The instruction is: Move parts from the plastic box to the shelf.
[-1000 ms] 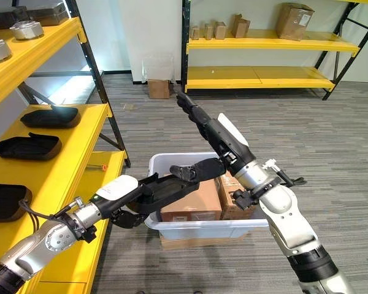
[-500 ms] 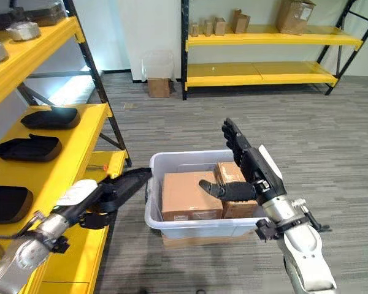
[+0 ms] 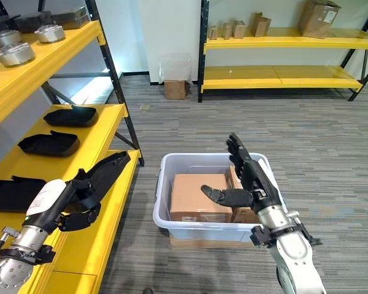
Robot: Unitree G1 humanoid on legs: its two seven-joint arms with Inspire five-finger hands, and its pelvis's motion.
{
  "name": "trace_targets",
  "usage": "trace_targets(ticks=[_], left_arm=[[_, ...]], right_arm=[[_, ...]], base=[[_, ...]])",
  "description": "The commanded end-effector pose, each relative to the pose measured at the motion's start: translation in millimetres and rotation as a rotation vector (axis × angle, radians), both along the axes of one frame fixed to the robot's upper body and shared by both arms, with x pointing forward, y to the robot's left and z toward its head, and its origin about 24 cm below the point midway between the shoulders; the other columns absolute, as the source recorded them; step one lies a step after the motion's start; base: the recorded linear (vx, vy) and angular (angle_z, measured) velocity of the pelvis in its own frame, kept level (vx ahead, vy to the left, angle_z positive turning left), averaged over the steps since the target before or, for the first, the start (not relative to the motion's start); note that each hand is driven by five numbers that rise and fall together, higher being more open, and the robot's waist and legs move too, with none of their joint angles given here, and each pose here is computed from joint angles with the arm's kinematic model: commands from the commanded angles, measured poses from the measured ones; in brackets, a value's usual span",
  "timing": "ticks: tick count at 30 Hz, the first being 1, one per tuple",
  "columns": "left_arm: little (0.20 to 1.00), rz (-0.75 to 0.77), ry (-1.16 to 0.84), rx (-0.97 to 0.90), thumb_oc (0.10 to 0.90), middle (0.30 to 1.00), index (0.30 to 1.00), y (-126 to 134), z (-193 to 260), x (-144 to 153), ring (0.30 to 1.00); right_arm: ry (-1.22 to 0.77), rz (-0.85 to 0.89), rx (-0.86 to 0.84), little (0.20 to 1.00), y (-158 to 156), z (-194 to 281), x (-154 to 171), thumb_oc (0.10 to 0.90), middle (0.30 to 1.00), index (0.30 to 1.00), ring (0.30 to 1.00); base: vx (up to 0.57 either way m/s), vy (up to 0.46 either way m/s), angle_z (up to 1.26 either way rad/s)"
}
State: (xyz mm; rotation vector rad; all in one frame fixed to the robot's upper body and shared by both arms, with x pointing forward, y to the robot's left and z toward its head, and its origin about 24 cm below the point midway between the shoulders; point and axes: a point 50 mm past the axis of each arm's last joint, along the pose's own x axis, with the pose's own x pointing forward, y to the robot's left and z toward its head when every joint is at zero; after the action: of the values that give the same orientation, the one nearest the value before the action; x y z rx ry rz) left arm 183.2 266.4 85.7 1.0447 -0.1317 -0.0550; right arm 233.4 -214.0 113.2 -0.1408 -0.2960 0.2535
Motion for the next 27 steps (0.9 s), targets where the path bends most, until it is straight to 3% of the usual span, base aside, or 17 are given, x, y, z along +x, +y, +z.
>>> trace_targets(ticks=[1,6,13,27], left_arm=[[0.3,0.015,-0.406,-0.042,0.4,0.3,0.3,4.1,67.4,9.2,0.3],[0.3,0.048,-0.441,-0.046,0.4,0.3,0.3,8.5,73.5,3.5,0.3],[0.3,0.022,-0.465,-0.053,0.4,0.3,0.3,5.1,77.8,4.8,0.3],[0.3,-0.078,-0.512,-0.094,0.4,0.3,0.3,-16.1,84.1,14.9,0.3]], right_arm=[[-0.319,0.088,0.043,1.0,15.9,60.5,14.0,0.9,1.0,1.0,1.0],[-0.369,0.194,0.056,1.0,40.0,77.1,25.3,0.9,1.0,1.0,1.0],[-0.387,0.178,0.047,1.0,38.3,80.6,25.9,0.9,1.0,1.0,1.0],[-0.301,-0.04,0.045,1.0,-8.8,54.7,2.8,0.9,1.0,1.0,1.0]], base=[[-0.19,-0.168,0.04],[-0.17,-0.163,0.16],[-0.16,-0.112,0.95],[-0.12,0.115,1.07]])
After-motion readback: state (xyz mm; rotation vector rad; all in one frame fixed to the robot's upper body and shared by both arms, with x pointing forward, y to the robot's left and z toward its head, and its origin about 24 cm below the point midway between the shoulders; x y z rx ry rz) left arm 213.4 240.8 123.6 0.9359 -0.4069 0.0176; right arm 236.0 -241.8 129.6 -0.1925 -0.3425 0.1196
